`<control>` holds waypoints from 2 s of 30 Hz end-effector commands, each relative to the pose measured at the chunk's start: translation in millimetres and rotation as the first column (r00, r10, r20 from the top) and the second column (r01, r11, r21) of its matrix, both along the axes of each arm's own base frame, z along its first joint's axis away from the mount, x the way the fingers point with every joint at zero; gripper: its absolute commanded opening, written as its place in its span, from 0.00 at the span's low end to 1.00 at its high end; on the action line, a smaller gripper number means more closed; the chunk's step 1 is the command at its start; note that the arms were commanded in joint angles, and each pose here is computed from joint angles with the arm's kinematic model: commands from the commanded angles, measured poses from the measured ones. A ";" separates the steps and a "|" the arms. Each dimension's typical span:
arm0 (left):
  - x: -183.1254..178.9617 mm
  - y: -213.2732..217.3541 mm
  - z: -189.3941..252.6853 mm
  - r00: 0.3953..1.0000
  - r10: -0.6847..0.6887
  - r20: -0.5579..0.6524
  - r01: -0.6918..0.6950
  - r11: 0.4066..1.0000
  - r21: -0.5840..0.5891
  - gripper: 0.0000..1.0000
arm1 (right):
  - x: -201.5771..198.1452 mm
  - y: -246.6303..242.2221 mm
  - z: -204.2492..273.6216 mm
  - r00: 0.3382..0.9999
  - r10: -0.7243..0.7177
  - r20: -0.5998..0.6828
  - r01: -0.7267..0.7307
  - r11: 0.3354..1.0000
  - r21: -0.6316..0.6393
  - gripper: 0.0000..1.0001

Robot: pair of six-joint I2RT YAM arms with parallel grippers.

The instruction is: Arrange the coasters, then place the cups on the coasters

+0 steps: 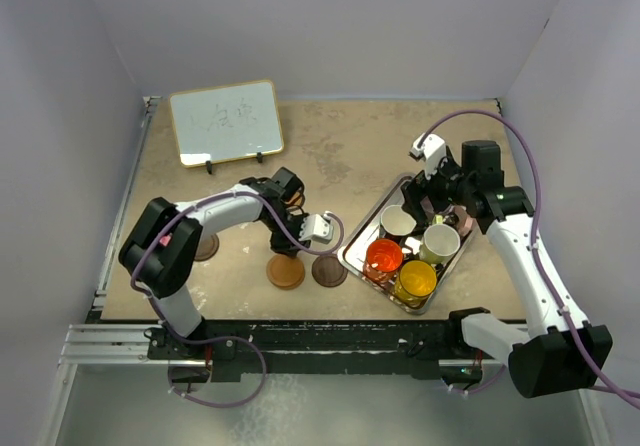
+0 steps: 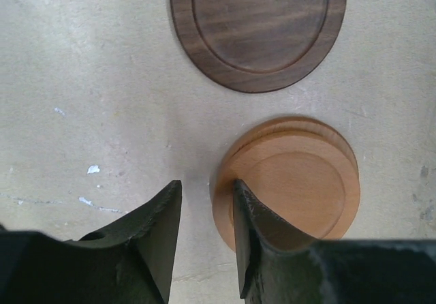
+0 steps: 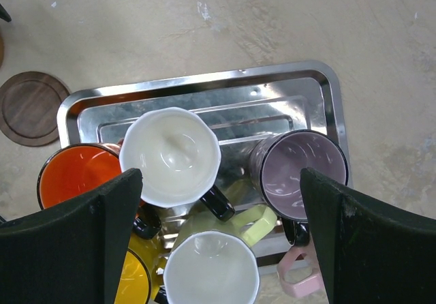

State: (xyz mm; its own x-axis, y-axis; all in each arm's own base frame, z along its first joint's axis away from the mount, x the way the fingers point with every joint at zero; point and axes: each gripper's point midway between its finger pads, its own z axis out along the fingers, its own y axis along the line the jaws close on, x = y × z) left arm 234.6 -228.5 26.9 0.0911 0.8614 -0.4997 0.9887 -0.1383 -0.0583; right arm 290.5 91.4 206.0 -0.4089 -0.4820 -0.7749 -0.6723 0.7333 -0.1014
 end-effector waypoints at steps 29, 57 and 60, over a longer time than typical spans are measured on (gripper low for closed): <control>88.7 -15.5 56.0 0.959 0.218 0.181 -0.160 0.944 -0.290 0.74 | 9.8 -14.1 -1.9 0.999 -0.036 0.026 0.038 0.997 -0.068 1.00; 52.5 12.3 17.7 0.977 0.196 0.088 -0.187 0.977 -0.103 0.78 | 8.1 -15.4 -4.7 0.999 -0.030 0.018 0.031 0.996 -0.081 1.00; 54.6 17.4 13.2 0.973 0.202 0.113 -0.192 0.977 -0.091 0.77 | 8.2 -15.1 -5.2 0.999 -0.028 0.016 0.029 0.996 -0.082 1.00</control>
